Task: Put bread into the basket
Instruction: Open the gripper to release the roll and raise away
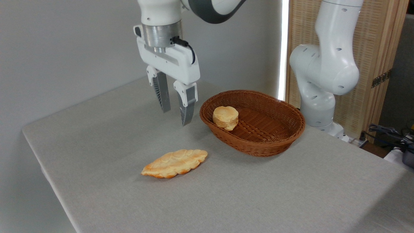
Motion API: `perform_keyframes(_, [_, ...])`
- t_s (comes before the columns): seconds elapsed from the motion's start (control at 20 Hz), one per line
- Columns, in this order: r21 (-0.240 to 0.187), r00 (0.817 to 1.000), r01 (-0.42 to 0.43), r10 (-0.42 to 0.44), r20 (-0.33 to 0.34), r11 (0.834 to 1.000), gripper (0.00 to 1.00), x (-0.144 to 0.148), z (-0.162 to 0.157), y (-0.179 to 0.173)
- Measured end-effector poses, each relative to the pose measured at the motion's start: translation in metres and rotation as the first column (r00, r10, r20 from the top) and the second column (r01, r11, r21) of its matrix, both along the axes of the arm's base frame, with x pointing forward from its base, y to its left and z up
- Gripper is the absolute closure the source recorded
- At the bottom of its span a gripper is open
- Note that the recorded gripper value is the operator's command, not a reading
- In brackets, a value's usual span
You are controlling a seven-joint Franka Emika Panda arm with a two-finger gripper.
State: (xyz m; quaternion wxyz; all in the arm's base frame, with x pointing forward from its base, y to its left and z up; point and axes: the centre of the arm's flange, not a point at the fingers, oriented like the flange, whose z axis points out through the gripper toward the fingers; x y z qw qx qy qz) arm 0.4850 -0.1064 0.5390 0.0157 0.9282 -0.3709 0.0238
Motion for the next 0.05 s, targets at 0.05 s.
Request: perform_keyframes(0.05, [0.01, 1.0, 0.002, -0.002, 0.0, 1.0, 0.0, 0.0043, -0.0022, -0.0005])
